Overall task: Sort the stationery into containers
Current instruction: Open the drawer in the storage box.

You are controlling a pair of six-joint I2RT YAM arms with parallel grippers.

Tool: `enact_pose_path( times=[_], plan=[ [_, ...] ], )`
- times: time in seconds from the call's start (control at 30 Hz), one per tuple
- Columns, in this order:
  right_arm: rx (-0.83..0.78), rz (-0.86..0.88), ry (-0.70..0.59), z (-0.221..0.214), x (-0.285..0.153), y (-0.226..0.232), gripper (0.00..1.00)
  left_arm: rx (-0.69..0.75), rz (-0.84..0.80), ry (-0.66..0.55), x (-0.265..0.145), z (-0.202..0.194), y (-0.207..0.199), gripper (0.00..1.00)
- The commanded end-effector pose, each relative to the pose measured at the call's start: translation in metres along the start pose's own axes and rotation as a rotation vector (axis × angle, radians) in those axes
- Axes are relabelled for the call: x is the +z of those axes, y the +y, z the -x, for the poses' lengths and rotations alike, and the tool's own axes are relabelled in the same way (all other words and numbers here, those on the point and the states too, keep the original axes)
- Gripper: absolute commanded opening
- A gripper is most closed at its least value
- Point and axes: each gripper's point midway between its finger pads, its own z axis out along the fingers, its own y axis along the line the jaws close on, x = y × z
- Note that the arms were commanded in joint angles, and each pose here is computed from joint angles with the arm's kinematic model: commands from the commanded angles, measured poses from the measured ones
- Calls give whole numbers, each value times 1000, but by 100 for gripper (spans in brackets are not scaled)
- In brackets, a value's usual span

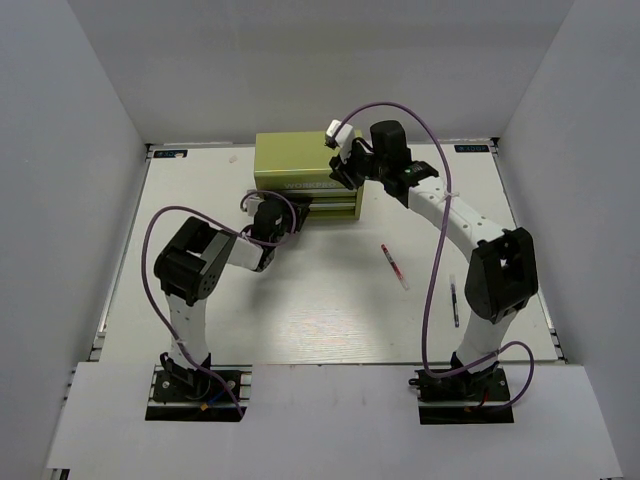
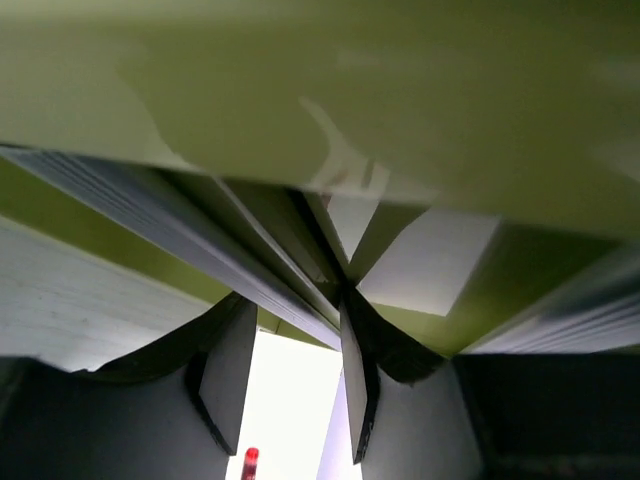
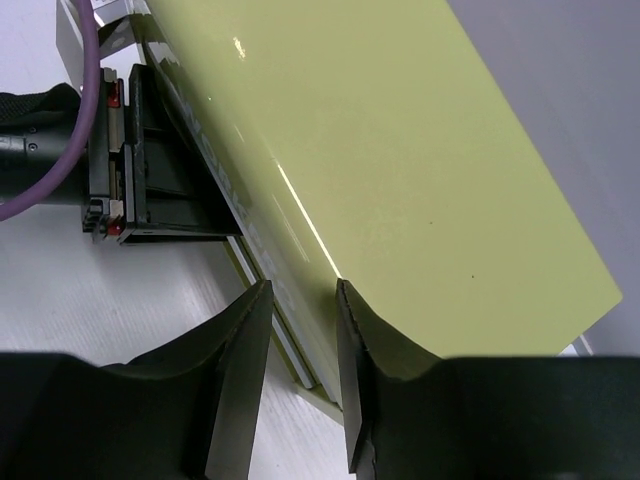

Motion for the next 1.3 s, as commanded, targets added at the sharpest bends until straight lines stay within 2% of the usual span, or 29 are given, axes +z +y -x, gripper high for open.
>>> enact_pose_path(
  times=[0.0,0.17,0.2,0.23,0.33,0.4,0.53,0.77,1.0,1.13,1.2,1.23,1.27],
  plan=[
    [-20,10,-32,16,-1,-5,38,-7,-61,-84,11,8,-15,49],
    [-25,59,22,2,1,4,48,-9,-75,-110,13,9,-14,47],
    [-41,87,25,1,4,6,57,-11,-87,-111,13,9,-17,40],
    [-61,99,30,1,7,6,61,-10,-82,-111,13,8,-11,36],
    [-50,126,93,-13,11,11,69,-12,-93,-99,7,6,-3,23],
    [-45,91,124,-22,14,4,70,-12,-100,-86,2,4,1,13],
    [-59,14,168,-29,18,-14,70,-10,-94,-76,-9,4,8,7],
    [-32,-30,277,-54,32,-28,68,-6,-99,-22,-40,-5,9,6],
    [-23,-60,302,-60,33,-34,68,17,-133,38,-75,-19,-4,6],
    [-16,-53,308,-62,32,-32,68,32,-99,41,-79,-18,1,6],
    [-15,-35,304,-63,34,-27,70,33,-101,63,-81,-22,0,25],
    [-15,-33,298,-60,30,-28,72,43,-102,74,-80,-24,-2,50],
    [-17,-13,278,-56,32,-24,74,51,-114,81,-79,-25,-6,60]
  ],
)
